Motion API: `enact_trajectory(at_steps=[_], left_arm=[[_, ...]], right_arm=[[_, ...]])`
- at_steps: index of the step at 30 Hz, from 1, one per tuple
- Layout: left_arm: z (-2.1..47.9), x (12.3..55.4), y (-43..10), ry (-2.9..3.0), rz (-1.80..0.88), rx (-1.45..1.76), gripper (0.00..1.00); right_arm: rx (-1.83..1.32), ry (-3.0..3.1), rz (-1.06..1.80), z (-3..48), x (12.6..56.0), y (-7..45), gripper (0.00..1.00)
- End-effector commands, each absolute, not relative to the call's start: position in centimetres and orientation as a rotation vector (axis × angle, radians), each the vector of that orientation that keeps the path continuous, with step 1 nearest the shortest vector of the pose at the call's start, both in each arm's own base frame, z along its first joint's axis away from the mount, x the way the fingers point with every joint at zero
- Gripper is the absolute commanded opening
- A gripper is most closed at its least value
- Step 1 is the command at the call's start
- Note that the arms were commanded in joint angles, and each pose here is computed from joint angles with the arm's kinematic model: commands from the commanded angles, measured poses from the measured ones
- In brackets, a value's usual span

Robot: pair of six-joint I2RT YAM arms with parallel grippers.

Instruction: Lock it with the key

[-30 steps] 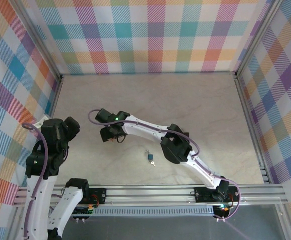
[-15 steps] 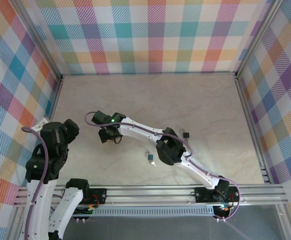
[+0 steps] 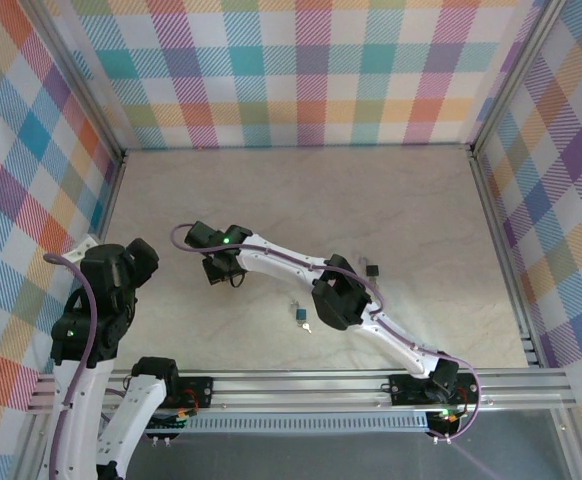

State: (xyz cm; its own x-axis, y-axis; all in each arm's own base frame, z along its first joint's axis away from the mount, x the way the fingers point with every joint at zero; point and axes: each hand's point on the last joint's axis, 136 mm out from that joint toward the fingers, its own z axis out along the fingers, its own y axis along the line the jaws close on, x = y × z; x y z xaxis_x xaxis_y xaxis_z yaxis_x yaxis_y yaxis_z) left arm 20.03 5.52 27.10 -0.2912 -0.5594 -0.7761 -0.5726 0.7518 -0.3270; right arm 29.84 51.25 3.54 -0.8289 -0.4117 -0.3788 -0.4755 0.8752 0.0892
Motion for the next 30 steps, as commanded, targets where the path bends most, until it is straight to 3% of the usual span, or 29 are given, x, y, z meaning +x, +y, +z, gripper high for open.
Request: enact_trajectory(at_steps=[1,14,18,30], left_arm=[[26.8,19.8,5.9,1.961,0.048,-0.856,0.95],[26.7,19.9,5.9,1.964,0.055,-0.852,0.95],[26.5,19.9,5.9,1.973,0.059,-0.851,0.95],[25.8,20.8,5.5,2.019,0.059,-0.839,0.95]], right_arm=[[-0.675,2.709,0.188,2.0,30.3,50.5,0.54],[-0.743,2.679,0.091,0.6,31.2,49.7,0.54],[-0.757,2.68,0.043,0.1,31.3,49.0,0.5],[-0.868,2.616,0.07,3.0,30.5,49.3,0.15]])
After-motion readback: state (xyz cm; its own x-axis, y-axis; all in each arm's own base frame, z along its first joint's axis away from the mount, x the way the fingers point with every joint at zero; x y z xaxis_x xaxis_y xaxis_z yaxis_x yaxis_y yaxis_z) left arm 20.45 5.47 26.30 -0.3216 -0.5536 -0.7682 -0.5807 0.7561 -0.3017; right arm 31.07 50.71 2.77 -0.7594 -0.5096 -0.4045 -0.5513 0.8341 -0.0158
